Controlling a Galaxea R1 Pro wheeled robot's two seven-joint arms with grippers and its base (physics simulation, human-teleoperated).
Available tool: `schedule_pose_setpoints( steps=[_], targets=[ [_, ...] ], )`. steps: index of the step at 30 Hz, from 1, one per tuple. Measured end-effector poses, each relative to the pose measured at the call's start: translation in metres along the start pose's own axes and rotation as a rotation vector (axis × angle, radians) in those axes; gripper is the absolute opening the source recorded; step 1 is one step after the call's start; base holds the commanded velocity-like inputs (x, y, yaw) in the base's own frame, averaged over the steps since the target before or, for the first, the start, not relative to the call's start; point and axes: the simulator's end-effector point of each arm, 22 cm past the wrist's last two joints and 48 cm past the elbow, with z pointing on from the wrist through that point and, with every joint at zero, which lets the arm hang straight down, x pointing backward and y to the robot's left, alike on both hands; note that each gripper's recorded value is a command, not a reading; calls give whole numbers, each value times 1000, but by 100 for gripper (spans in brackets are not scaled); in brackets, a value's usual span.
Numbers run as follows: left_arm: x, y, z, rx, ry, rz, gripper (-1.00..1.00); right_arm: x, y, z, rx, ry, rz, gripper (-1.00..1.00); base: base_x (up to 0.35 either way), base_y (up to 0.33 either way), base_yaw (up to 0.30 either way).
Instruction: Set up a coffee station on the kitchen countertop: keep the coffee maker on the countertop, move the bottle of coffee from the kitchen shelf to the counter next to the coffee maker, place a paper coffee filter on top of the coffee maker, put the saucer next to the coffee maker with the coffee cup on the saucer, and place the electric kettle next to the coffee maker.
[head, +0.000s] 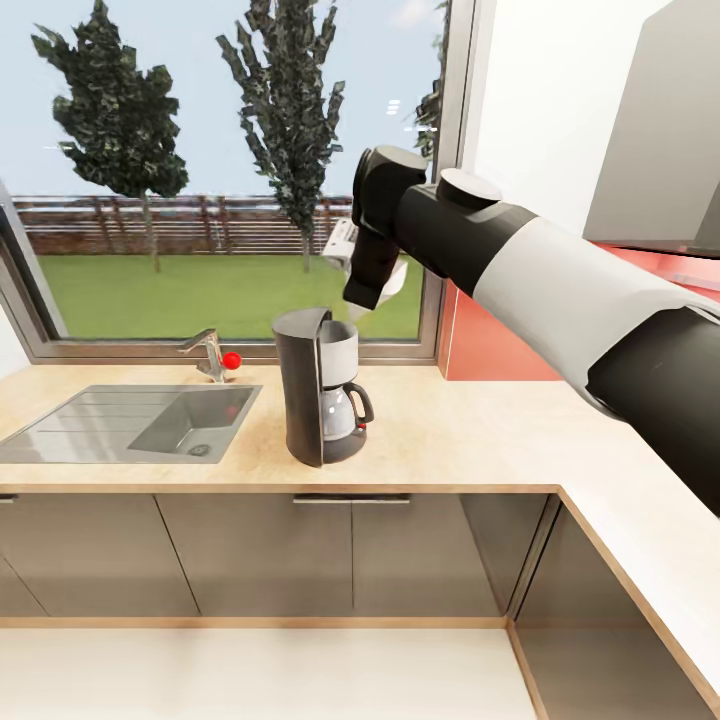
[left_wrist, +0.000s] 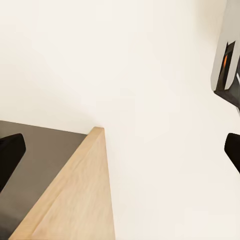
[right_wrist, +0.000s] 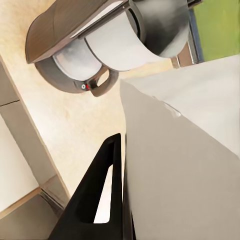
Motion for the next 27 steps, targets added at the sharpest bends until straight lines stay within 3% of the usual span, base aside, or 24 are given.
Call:
schedule_pose_setpoints(
  steps=[8,22,27],
  targets=[
    [0,0,0,1,1,1,100,2,-2,0,9,8,-2,-100,5,0,0],
    [0,0,0,0,1,0,100,2,-2,1,8,9,-1,-100,136,0,0],
    [-20,-9,-1,10,-54,-7,100,19,-6,17,34,58,3,-100,0,0,0]
  ],
)
